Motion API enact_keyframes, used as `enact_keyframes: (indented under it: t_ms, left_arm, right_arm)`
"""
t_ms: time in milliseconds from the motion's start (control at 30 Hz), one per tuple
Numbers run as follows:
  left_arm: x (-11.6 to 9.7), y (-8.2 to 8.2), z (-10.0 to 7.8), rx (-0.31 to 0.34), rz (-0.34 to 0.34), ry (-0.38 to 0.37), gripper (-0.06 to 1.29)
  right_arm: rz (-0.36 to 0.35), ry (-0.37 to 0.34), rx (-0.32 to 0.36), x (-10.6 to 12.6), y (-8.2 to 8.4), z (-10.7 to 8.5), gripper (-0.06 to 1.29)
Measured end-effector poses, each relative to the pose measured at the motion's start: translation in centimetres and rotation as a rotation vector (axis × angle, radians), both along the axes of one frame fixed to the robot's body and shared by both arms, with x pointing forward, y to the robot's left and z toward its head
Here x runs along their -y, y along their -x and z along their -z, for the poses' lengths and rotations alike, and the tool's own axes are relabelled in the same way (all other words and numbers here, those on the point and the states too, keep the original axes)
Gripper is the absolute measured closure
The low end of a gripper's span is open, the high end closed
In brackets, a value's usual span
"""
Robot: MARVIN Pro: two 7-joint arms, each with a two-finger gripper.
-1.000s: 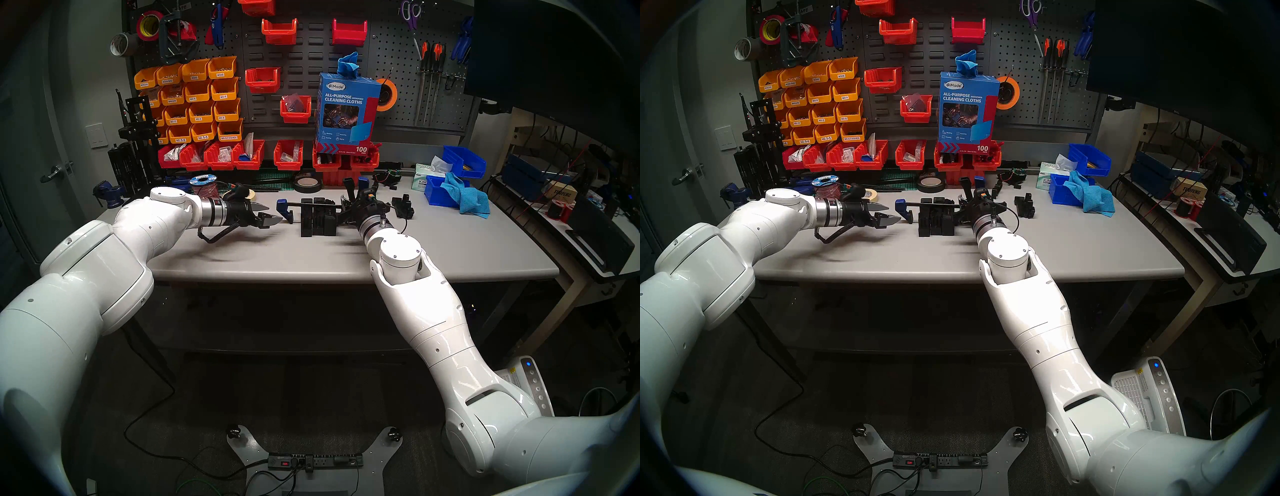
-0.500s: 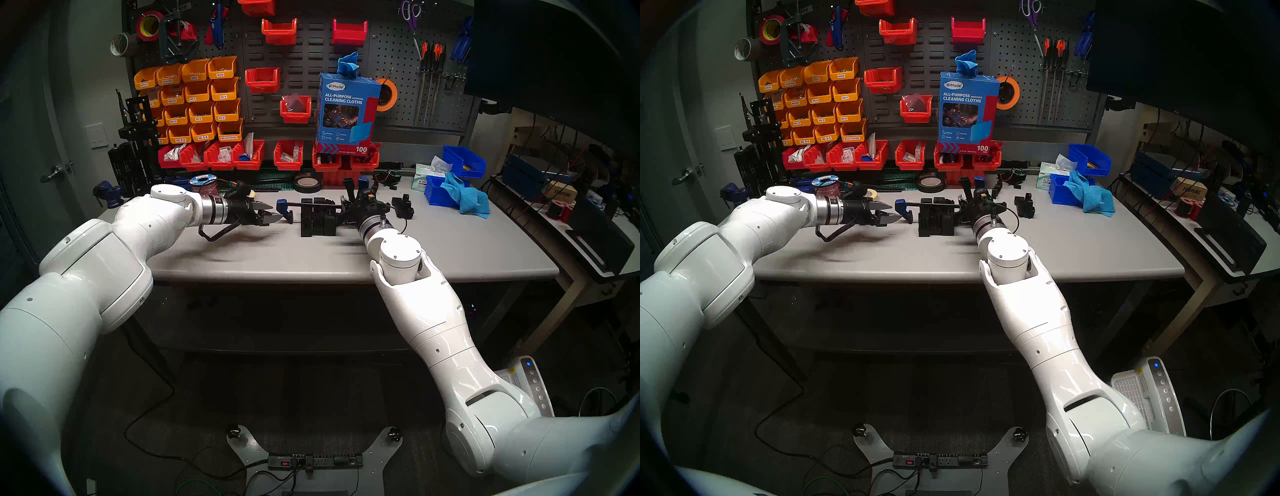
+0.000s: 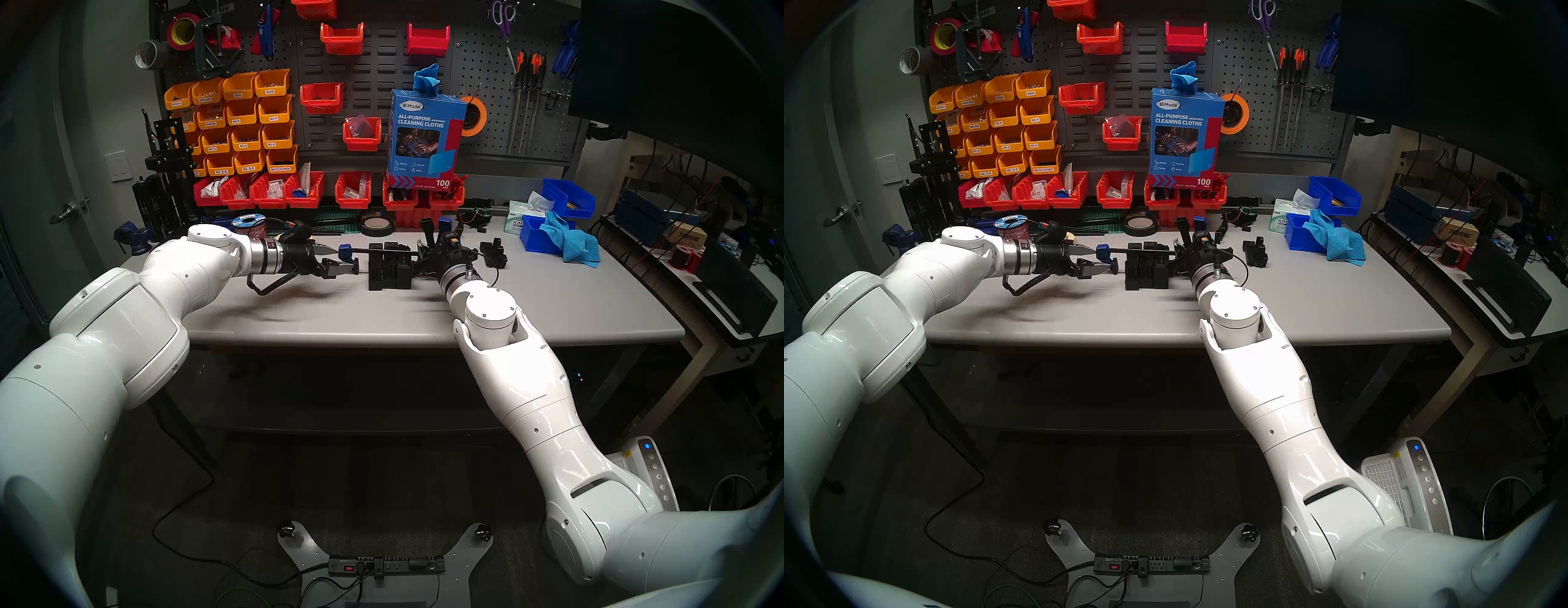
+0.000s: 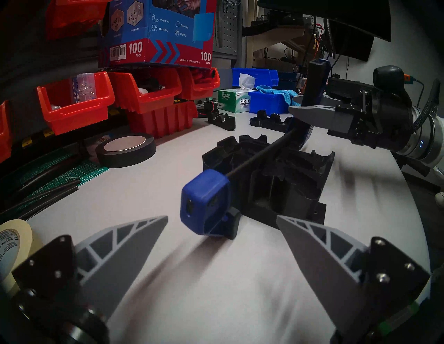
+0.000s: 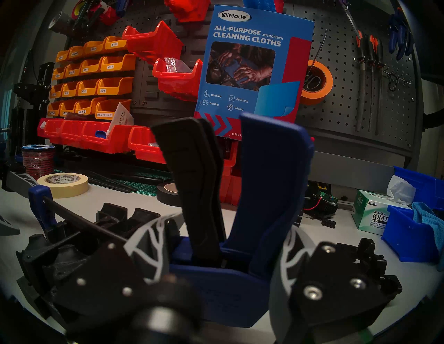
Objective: Clamp the two 3D printed pieces together with the clamp
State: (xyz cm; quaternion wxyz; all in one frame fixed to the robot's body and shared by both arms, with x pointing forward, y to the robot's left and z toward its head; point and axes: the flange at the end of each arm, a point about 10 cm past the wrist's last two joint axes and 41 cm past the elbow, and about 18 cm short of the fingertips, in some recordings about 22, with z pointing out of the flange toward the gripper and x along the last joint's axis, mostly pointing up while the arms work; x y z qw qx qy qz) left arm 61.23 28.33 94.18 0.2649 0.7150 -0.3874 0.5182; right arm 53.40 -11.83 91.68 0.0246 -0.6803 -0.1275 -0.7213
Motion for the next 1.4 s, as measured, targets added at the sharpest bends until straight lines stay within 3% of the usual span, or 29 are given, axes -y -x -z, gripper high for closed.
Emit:
enact_keyframes:
  t_ms: [1267, 1333, 1400]
  left_arm:
    - [0.31, 0.28, 0.00, 0.036, 0.050, -0.005, 0.02]
    - [0.29, 0.30, 0.01, 0.038, 0.051, -0.006, 0.03]
    - [0.19, 0.30, 0.01, 0.040, 0.049, -0.006, 0.21]
  right_arm:
    - [-0.004, 0.006, 0.006, 0.01, 0.34, 0.14, 0.71]
    - [-0.004, 0.006, 0.006, 0.01, 0.37, 0.15, 0.71]
    - [-0.004, 0.006, 0.007, 0.02, 0.40, 0.18, 0.71]
